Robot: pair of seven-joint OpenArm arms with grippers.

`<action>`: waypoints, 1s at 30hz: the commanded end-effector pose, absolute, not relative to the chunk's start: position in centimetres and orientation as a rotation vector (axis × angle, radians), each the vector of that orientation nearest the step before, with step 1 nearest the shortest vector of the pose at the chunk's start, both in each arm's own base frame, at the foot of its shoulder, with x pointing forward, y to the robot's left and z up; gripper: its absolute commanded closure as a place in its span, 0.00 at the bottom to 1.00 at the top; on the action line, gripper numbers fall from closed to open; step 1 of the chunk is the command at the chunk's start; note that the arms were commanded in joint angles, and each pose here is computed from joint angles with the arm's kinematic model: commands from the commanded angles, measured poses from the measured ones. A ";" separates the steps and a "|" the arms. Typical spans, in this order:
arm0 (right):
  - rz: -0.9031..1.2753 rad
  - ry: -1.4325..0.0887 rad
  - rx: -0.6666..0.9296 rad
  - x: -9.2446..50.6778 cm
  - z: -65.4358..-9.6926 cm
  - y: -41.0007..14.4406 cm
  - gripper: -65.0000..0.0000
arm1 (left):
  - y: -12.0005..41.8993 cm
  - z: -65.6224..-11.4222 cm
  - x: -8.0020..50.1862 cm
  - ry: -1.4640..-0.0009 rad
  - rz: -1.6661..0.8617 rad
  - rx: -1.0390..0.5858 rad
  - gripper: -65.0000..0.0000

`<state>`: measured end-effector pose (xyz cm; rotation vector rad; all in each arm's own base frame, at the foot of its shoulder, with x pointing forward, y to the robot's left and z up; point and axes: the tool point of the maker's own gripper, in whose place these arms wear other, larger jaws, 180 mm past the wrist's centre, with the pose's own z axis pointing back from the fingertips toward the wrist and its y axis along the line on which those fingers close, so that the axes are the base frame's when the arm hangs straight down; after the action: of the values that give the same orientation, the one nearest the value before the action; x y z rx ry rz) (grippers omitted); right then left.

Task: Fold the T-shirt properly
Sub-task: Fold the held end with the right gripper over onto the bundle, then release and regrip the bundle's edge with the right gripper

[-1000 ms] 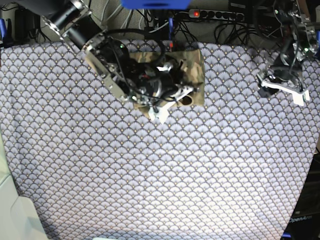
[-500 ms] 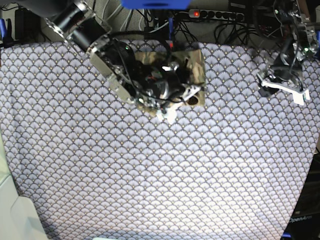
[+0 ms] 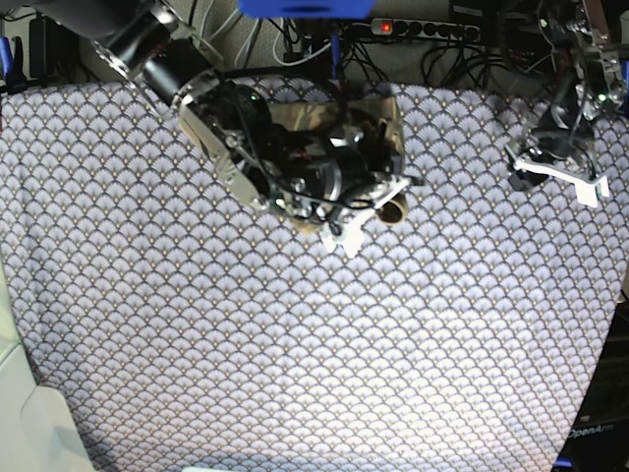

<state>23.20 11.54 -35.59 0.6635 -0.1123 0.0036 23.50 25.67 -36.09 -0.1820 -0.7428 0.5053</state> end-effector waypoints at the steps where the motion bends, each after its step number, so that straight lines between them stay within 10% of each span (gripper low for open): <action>1: 0.006 -0.121 0.699 23.5 -34.3 12.2 0.65 | 26.0 -34.9 24.3 -0.788 0.490 -0.178 0.54; 6: 0.014 -0.124 0.705 23.3 -34.1 12.3 0.44 | 26.0 -34.8 24.4 -0.791 0.490 -0.179 0.54; 30: 0.058 -0.386 0.622 26.6 -31.6 5.9 0.44 | 25.7 -34.0 23.4 -0.798 0.462 -0.167 0.54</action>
<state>25.98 5.63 -32.72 0.6000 -0.3583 0.0546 22.80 25.56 -35.23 -0.1674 -0.7536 0.4816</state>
